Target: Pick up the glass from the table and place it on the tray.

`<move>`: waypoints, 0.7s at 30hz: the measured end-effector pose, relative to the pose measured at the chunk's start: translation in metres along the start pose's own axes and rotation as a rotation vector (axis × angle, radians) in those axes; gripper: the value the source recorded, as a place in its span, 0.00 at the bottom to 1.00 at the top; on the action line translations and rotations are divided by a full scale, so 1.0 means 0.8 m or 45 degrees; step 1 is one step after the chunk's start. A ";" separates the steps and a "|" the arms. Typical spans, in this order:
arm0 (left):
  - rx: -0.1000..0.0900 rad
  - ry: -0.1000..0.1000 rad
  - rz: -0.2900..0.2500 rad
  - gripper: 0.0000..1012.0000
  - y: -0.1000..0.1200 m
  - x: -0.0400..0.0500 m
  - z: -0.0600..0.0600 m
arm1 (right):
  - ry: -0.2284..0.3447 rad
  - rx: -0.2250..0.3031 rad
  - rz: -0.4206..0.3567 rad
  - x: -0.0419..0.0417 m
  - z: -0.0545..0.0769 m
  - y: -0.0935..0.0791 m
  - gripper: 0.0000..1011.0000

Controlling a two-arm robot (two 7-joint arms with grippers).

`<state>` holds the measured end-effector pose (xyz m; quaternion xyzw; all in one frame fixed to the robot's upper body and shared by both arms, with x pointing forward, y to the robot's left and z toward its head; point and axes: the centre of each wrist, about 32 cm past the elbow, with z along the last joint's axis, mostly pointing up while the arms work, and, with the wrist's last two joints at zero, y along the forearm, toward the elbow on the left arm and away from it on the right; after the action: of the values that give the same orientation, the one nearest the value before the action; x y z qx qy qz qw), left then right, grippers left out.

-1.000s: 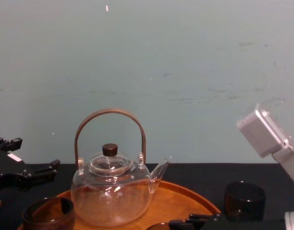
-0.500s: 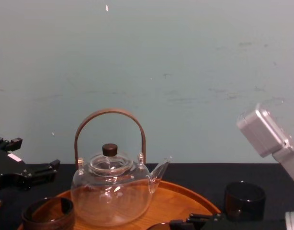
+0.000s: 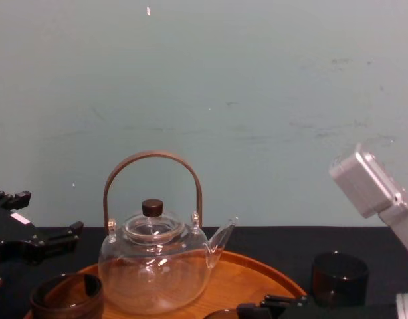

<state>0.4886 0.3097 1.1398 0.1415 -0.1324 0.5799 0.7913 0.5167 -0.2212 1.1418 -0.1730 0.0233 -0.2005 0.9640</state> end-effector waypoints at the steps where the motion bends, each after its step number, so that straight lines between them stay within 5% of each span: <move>1: 0.000 0.000 0.000 0.99 0.000 0.000 0.000 | 0.000 0.000 0.000 0.000 0.000 0.000 0.99; 21: 0.000 0.000 0.000 0.99 0.000 0.000 0.000 | 0.012 0.023 0.001 0.001 0.002 -0.006 0.99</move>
<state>0.4886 0.3097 1.1398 0.1415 -0.1325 0.5799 0.7913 0.5162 -0.2255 1.1448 -0.1633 0.0262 -0.2012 0.9655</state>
